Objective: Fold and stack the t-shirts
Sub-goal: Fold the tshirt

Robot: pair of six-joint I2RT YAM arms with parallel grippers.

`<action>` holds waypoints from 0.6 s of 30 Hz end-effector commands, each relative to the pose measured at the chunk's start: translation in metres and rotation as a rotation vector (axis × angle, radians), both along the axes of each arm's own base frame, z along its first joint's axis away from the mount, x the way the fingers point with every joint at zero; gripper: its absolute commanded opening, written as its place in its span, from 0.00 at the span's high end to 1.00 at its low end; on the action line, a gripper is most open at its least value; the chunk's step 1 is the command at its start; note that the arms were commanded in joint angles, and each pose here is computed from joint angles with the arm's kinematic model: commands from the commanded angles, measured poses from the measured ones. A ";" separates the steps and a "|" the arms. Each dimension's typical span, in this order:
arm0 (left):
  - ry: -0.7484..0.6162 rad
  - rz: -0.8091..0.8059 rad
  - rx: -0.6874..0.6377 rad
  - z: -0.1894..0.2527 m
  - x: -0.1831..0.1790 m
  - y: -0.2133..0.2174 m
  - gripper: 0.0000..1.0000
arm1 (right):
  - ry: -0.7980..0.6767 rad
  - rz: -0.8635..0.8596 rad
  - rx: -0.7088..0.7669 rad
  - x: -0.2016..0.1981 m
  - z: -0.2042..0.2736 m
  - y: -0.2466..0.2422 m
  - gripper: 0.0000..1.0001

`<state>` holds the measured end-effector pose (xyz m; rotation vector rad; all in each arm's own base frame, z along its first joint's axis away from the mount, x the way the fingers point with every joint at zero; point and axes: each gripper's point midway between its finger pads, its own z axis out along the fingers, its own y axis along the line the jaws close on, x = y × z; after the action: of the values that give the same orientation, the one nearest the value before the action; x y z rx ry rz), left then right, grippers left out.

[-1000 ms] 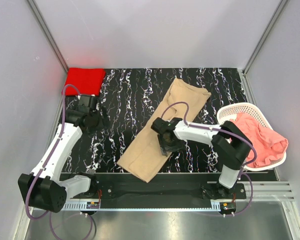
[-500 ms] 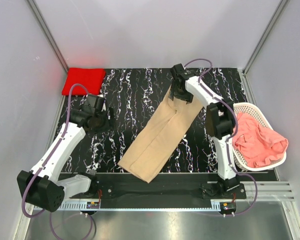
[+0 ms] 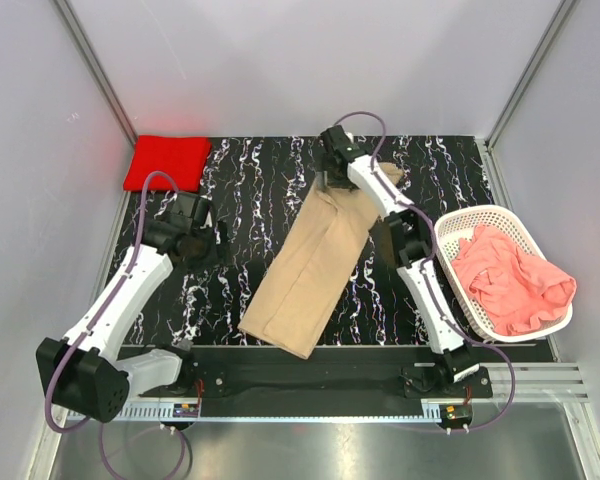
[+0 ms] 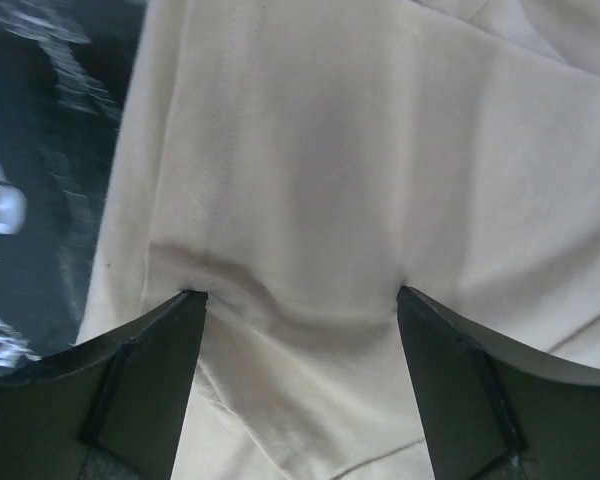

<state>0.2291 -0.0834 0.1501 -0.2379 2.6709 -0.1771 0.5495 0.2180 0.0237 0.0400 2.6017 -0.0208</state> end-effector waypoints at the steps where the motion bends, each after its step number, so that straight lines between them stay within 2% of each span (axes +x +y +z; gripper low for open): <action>1: -0.007 0.004 0.013 -0.005 0.007 0.000 0.18 | -0.198 0.329 0.096 0.023 0.020 0.100 0.12; 3: 0.006 0.003 0.000 -0.009 0.010 -0.004 0.18 | -0.335 0.360 0.153 0.039 0.049 0.127 0.04; 5: 0.026 -0.005 -0.018 -0.013 0.011 -0.009 0.18 | -0.405 0.326 0.258 0.050 0.072 0.139 0.04; 10: 0.056 -0.043 -0.057 -0.021 0.016 -0.021 0.18 | -0.459 0.235 0.351 0.048 0.155 0.117 0.03; 13: 0.075 -0.064 -0.083 -0.029 0.015 -0.027 0.18 | -0.390 0.232 0.333 0.014 0.188 0.097 0.01; 16: 0.108 -0.079 -0.111 -0.043 0.007 -0.032 0.19 | -0.221 0.208 0.290 -0.043 0.193 0.072 0.01; 18: 0.141 -0.084 -0.115 -0.057 -0.004 -0.033 0.19 | -0.067 0.206 0.247 -0.097 0.181 0.053 0.02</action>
<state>0.2321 -0.1051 0.1052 -0.2144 2.7988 -0.2715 0.5250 0.2944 0.1475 -0.1417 2.4218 0.3510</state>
